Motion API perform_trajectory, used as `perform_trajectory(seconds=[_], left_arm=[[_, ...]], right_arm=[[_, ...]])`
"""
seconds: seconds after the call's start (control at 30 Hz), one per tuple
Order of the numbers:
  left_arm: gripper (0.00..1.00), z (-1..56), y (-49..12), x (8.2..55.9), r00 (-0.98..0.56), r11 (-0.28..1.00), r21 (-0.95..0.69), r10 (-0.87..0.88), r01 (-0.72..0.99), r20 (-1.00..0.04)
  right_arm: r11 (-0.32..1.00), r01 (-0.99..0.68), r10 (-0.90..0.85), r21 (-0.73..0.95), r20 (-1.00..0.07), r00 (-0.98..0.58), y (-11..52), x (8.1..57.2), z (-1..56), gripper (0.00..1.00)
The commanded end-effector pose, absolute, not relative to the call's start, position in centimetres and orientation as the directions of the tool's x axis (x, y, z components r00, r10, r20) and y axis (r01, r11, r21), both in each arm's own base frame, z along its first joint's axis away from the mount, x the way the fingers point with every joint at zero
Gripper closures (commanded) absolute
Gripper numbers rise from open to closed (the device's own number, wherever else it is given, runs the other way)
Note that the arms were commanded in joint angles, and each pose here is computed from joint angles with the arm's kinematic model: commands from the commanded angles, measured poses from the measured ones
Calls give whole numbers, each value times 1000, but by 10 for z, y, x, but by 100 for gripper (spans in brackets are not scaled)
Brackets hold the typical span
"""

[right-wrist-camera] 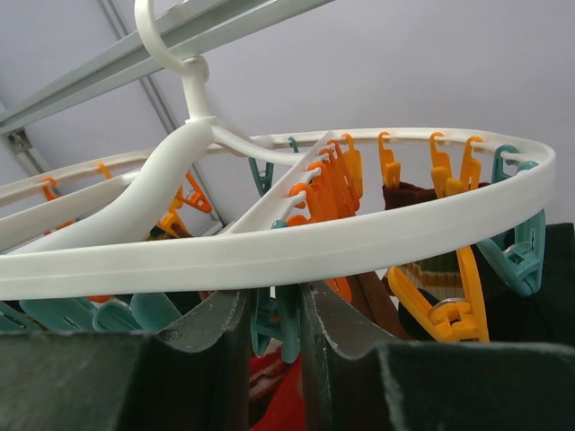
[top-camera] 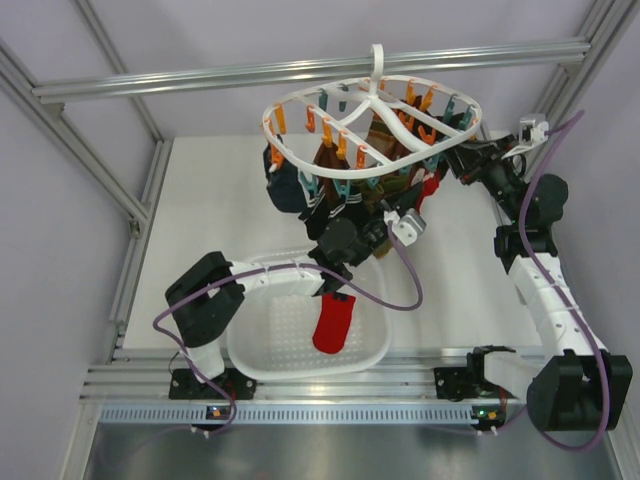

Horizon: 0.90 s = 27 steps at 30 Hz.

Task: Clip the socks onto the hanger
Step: Clamp the sock onto the hanger.

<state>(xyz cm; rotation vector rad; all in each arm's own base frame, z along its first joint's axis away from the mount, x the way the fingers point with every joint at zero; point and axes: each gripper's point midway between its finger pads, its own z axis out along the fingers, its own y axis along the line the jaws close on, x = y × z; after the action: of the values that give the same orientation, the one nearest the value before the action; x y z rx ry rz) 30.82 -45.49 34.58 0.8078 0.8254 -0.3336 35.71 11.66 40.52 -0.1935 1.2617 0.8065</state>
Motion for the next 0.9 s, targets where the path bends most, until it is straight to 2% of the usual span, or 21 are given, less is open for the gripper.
perform_trajectory(seconds=[0.0, 0.87], left_arm=[[100, 394, -439, 308, 696, 744, 435, -56, 507, -716], [100, 409, -447, 321, 714, 794, 376, -102, 478, -692]], right_arm=[[712, -645, 441, 278, -891, 104, 119, 355, 426, 100], [702, -638, 454, 316, -889, 59, 120, 363, 416, 100]])
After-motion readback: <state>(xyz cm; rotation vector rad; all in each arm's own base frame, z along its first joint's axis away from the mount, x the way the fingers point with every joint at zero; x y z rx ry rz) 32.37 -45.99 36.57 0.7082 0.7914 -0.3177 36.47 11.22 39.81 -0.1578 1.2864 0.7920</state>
